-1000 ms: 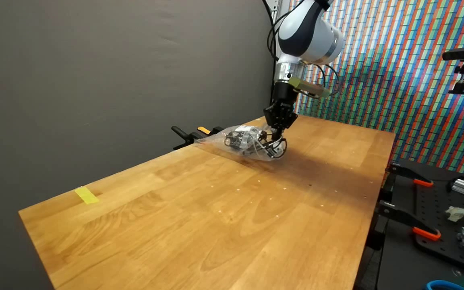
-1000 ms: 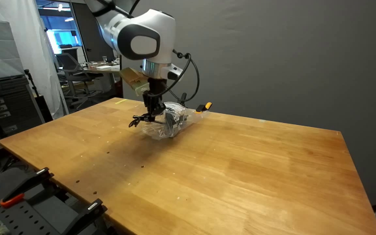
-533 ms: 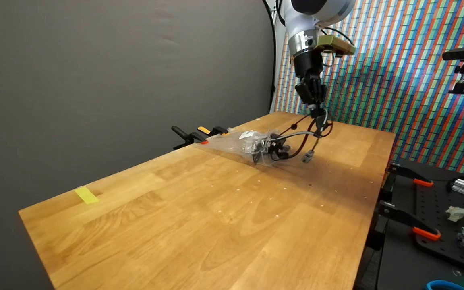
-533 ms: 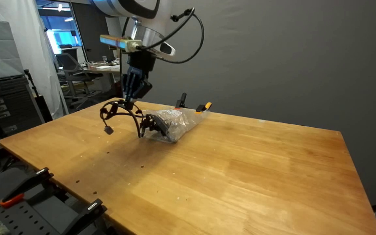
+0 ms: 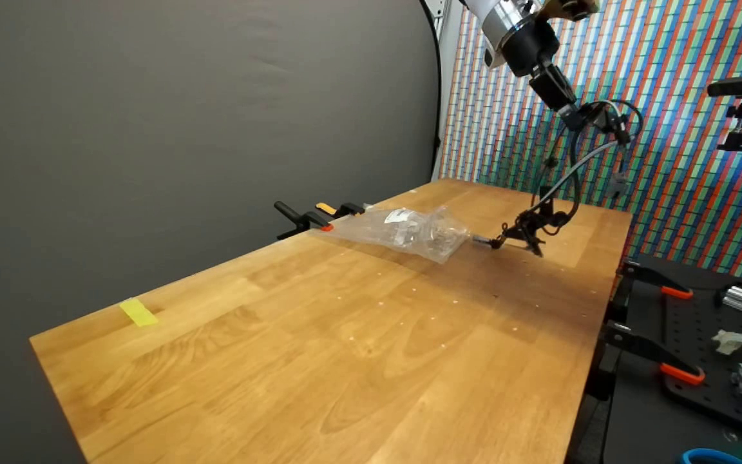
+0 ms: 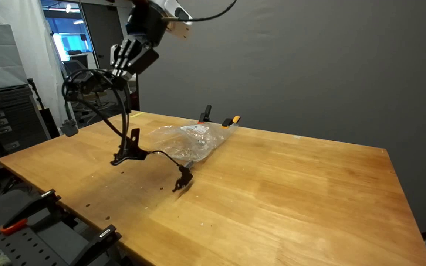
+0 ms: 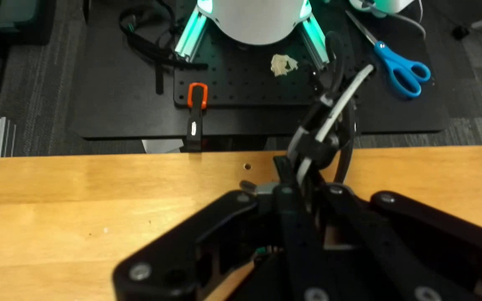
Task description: Remove the contents in the packaging.
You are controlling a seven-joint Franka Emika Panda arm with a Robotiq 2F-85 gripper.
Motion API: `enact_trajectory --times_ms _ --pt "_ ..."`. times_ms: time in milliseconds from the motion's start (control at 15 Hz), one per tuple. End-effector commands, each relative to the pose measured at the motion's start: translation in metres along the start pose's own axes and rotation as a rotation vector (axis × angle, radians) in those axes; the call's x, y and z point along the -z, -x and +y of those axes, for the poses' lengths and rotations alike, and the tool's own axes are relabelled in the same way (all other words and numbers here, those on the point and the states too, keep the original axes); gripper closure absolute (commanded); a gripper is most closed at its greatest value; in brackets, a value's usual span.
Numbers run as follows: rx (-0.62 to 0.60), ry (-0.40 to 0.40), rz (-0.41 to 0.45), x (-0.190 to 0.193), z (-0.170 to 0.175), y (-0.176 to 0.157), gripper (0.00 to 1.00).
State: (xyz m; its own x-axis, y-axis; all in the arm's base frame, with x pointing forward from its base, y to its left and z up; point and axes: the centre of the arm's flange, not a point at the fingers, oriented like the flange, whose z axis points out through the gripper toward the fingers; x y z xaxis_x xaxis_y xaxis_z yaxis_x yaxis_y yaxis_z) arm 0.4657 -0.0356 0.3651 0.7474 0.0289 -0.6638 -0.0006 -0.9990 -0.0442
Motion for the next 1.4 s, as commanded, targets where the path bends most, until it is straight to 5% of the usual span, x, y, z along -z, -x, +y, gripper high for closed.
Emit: enact_trajectory --times_ms 0,467,1000,1333 --pt "0.073 0.014 -0.036 0.04 -0.014 0.023 0.98" --pt "0.266 -0.085 -0.056 0.071 -0.082 0.036 0.98" --pt "0.369 -0.387 0.261 0.061 -0.162 0.016 0.98" --pt "0.329 -0.32 0.534 0.009 -0.142 -0.029 0.98"
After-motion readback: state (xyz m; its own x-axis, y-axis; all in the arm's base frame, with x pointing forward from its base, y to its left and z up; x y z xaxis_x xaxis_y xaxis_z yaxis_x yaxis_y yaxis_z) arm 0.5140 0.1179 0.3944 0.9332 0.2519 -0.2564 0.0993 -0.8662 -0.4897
